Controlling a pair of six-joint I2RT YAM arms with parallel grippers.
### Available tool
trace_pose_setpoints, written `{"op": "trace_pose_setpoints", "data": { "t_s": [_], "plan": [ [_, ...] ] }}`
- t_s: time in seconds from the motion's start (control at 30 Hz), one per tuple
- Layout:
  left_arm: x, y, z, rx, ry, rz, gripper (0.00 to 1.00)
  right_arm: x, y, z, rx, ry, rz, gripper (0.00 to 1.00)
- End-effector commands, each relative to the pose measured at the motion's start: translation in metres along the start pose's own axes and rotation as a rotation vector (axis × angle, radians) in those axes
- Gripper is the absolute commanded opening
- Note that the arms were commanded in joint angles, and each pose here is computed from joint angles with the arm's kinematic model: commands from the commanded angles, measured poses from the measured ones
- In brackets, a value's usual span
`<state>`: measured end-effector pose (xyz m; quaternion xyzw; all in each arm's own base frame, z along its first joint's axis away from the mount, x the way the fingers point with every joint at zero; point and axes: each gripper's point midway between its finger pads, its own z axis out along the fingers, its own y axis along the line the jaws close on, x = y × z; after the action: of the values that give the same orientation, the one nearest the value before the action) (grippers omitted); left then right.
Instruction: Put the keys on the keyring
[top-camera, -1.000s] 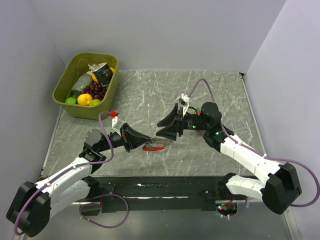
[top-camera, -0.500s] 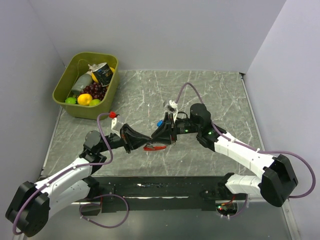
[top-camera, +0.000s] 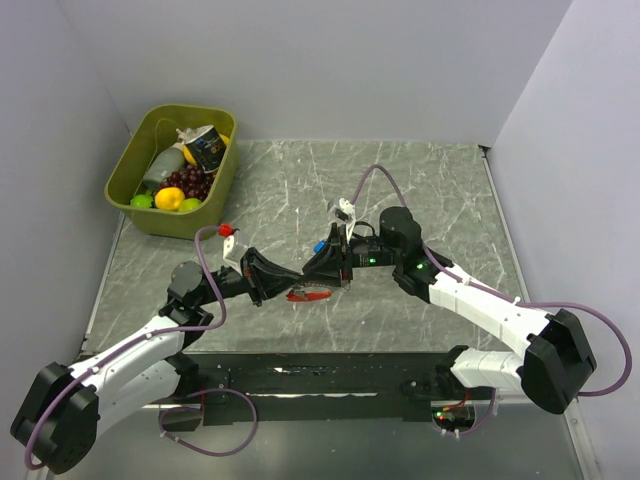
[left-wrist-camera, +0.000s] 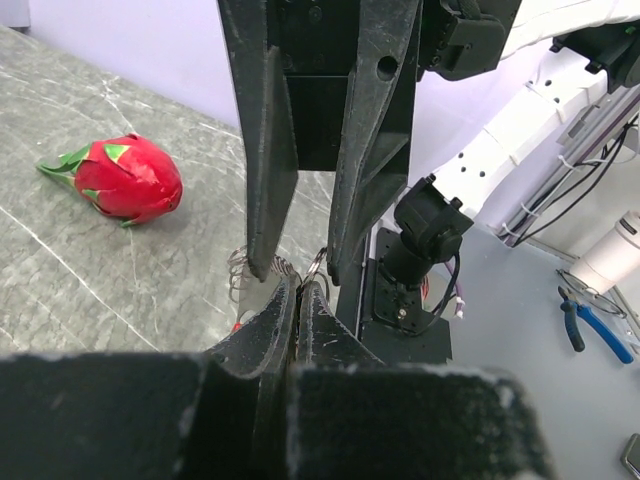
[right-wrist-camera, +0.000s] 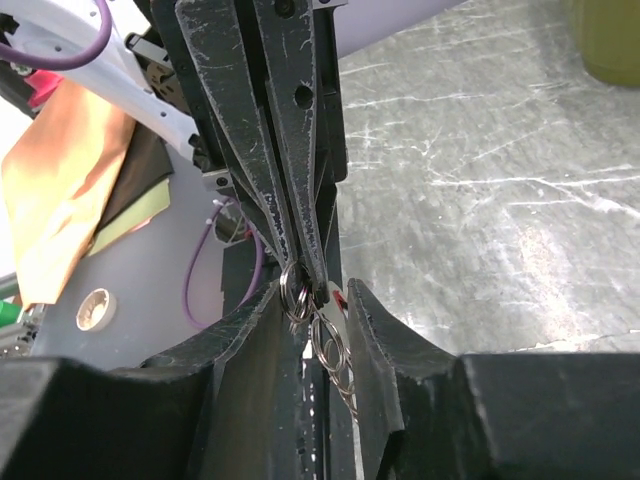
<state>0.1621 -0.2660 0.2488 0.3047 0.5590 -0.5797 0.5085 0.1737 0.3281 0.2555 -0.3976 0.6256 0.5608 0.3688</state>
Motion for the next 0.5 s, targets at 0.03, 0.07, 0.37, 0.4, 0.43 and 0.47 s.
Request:
{"op": "trace_pose_setpoints", "data": {
  "t_s": [0.03, 0.07, 0.37, 0.4, 0.43, 0.47],
  "plan": [
    [-0.015, -0.014, 0.001, 0.052, -0.042, 0.077, 0.01, -0.029, 0.006, -0.001, 0.016, -0.071, -0.057, 0.41],
    [-0.015, -0.014, 0.001, 0.053, -0.041, 0.075, 0.01, -0.03, 0.007, -0.002, 0.014, -0.075, -0.058, 0.41],
    [-0.014, -0.012, 0.001, 0.04, -0.034, 0.06, 0.01, -0.038, 0.001, -0.005, 0.075, -0.121, -0.033, 0.13],
    [-0.015, -0.013, 0.001, 0.041, -0.036, 0.059, 0.01, -0.041, 0.002, -0.005, 0.075, -0.124, -0.03, 0.07],
    [-0.014, -0.013, 0.001, 0.042, -0.034, 0.058, 0.01, -0.039, 0.0, -0.004, 0.077, -0.117, -0.021, 0.0],
    [-0.014, -0.013, 0.001, 0.043, -0.033, 0.057, 0.01, -0.039, -0.001, -0.003, 0.078, -0.114, -0.02, 0.0]
  ]
}}
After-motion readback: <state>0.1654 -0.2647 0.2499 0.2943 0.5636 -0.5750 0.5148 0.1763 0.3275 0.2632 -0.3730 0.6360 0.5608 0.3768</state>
